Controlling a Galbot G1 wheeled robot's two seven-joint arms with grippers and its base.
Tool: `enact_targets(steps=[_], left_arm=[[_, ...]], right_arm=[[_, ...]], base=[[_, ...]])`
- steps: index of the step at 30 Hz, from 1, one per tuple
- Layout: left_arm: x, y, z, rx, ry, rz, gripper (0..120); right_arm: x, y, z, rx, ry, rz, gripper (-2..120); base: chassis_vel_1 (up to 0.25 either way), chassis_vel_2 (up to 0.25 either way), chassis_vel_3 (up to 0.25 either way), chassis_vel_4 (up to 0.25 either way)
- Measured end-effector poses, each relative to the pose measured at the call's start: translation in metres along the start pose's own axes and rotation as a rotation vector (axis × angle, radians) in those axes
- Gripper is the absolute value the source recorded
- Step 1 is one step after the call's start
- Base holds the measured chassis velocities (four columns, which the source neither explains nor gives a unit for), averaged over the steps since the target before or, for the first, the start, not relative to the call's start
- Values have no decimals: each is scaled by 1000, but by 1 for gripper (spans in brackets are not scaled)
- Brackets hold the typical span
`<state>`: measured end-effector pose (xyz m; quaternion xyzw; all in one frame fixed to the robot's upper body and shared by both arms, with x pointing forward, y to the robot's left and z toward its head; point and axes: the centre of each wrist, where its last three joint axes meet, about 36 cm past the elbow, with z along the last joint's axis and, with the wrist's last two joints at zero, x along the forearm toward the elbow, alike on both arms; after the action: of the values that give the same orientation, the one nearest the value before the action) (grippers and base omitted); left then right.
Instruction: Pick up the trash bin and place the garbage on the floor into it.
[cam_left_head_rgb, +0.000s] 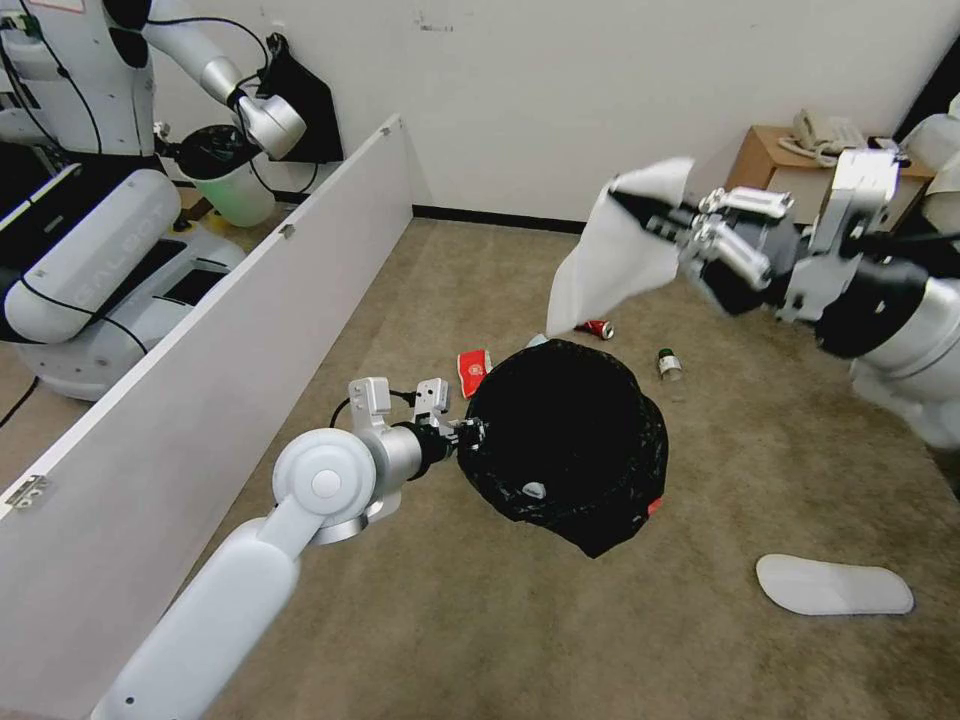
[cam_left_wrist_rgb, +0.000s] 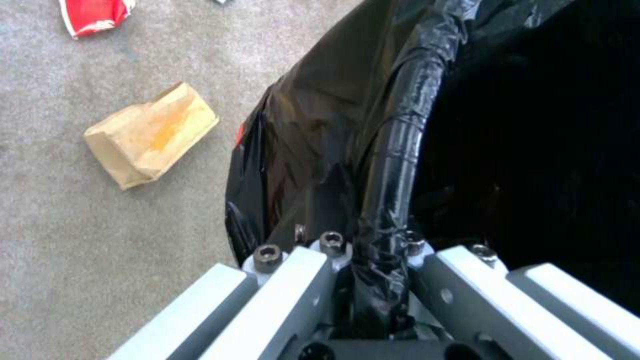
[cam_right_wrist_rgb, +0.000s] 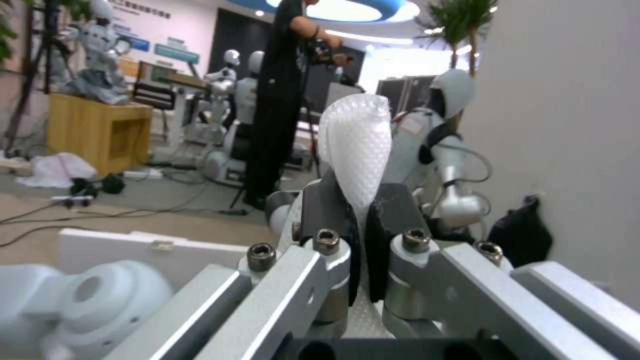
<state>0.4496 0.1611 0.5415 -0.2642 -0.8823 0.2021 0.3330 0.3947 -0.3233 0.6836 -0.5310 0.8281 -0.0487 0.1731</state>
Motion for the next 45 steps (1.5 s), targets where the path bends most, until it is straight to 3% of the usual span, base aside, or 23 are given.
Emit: enact_targets(steps=[5, 17, 24, 45], left_arm=[[-3, -9, -2, -8, 5, 6, 0], [-16, -8, -2, -1, 25, -3, 0], [-22, -15, -14, -4, 10, 18, 0], [-13, -22, -19, -9, -11, 45, 0]], right_arm=[[0, 13, 15, -4, 15, -39, 1], [0, 23, 38, -12, 21, -68, 1], [3, 23, 47, -15, 39, -76, 1], [8, 23, 56, -3, 83, -87, 1]], base=[[0, 0, 0, 0], [0, 0, 0, 0], [0, 0, 0, 0], [0, 0, 0, 0]])
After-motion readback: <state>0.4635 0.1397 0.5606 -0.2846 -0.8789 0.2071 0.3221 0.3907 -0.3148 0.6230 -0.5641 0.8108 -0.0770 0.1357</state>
